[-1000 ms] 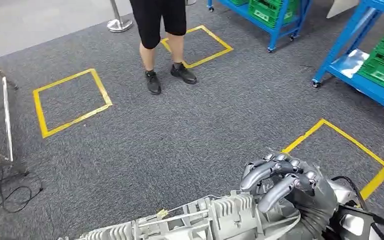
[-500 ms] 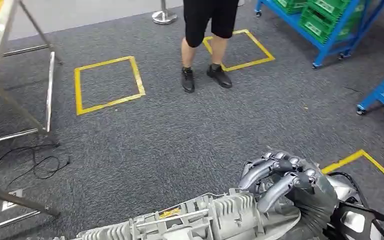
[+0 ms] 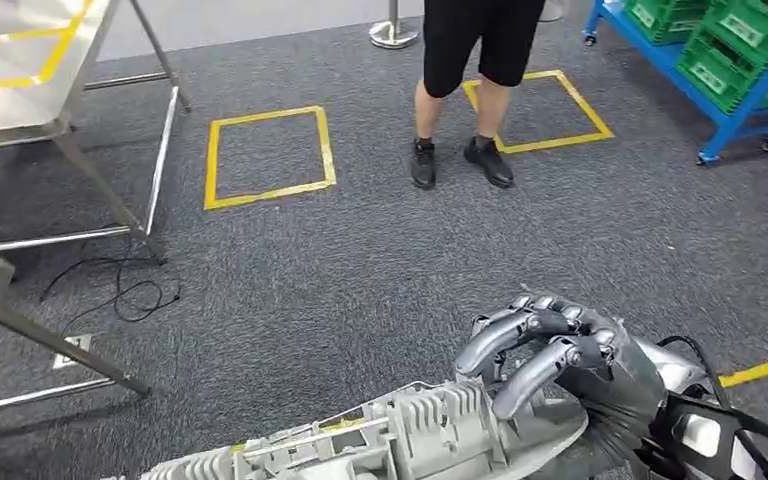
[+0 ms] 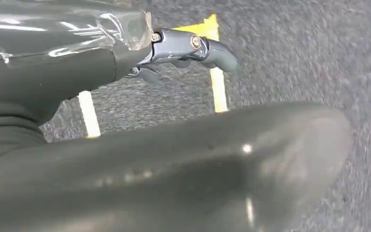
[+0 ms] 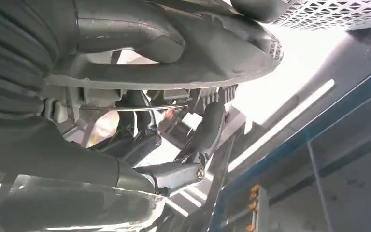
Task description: Take the parts from the cabinet and place them on the table.
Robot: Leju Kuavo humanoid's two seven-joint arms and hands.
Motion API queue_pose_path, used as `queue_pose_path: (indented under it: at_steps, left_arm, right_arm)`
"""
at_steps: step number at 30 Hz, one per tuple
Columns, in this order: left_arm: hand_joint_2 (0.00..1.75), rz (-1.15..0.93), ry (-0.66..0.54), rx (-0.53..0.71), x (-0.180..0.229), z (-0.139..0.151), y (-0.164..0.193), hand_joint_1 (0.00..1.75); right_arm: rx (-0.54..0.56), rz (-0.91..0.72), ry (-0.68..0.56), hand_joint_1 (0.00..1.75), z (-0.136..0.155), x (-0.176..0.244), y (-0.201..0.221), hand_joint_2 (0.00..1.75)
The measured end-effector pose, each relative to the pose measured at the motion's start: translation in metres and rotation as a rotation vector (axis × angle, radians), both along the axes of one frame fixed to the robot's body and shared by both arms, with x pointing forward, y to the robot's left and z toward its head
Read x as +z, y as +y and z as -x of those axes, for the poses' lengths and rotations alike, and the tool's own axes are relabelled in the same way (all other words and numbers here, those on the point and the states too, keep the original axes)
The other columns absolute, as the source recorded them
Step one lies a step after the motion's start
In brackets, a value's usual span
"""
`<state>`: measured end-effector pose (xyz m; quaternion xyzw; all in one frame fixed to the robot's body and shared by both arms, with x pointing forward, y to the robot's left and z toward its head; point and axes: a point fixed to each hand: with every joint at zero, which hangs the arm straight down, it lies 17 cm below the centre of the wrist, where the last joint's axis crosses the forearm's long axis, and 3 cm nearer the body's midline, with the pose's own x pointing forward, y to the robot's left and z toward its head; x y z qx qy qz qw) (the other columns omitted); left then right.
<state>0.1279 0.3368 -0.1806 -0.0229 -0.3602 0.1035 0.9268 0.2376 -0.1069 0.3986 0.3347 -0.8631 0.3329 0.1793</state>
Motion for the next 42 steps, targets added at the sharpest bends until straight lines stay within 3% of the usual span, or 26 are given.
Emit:
queue_pose_path:
  at_steps: [14, 24, 42]
  left_arm:
    - [0.0, 0.031, 0.006, -0.003, 0.004, 0.002, -0.01, 0.0]
    - [0.0, 0.071, 0.041, 0.131, 0.004, 0.011, 0.004, 0.0]
    - [0.0, 0.073, 0.036, 0.133, 0.007, 0.009, 0.007, 0.0]
  right_arm:
    - [-0.026, 0.004, -0.008, 1.75, 0.01, -0.003, -0.001, 1.75]
    - [0.006, -0.004, -0.016, 1.75, 0.012, 0.003, 0.0, 1.75]
    - [0.024, 0.0, -0.009, 1.75, 0.012, 0.003, 0.004, 1.75]
